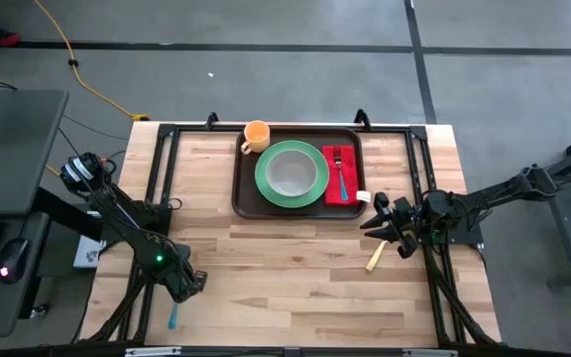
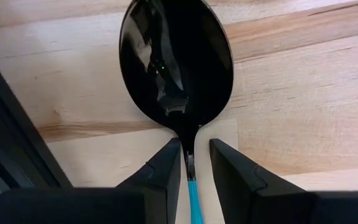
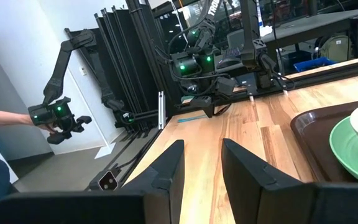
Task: Set up tray
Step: Put the blue spoon on the red table napkin to right of the green plate
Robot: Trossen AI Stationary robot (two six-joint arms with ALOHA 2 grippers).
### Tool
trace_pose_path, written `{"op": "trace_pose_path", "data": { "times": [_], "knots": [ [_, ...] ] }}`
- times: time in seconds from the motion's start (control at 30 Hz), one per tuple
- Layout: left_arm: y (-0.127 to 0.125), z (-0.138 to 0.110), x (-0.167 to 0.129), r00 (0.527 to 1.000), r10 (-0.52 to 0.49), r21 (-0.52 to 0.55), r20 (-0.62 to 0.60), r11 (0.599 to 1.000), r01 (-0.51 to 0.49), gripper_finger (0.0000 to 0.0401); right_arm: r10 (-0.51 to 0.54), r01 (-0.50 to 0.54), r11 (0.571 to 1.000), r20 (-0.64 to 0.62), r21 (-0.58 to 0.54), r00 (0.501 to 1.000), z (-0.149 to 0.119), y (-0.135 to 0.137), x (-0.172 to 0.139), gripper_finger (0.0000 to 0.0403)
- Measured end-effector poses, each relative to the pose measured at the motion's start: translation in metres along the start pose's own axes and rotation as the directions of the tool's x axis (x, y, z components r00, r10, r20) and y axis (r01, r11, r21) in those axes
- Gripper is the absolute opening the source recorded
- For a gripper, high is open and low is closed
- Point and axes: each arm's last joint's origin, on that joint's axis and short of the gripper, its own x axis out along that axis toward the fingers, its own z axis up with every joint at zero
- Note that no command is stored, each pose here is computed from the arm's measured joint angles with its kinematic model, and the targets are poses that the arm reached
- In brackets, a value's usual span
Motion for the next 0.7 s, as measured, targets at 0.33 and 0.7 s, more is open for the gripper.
{"op": "trace_pose_path", "data": {
  "times": [0.33, 0.7],
  "knots": [
    [0.0007, 0.0005, 0.0004, 1.0, 0.01, -0.014, 0.003, 1.0, -0.01, 0.0122, 0.0, 0.0, 1.0, 0.0, 0.0, 1.0, 0.0, 0.0, 0.0, 0.0085],
    [-0.0001, 0.0003, 0.0004, 1.0, 0.005, -0.028, 0.0, 1.0, -0.005, 0.0068, 0.0, 0.0, 1.0, 0.0, 0.0, 1.0, 0.0, 0.0, 0.0, 0.0085]
  ]
}}
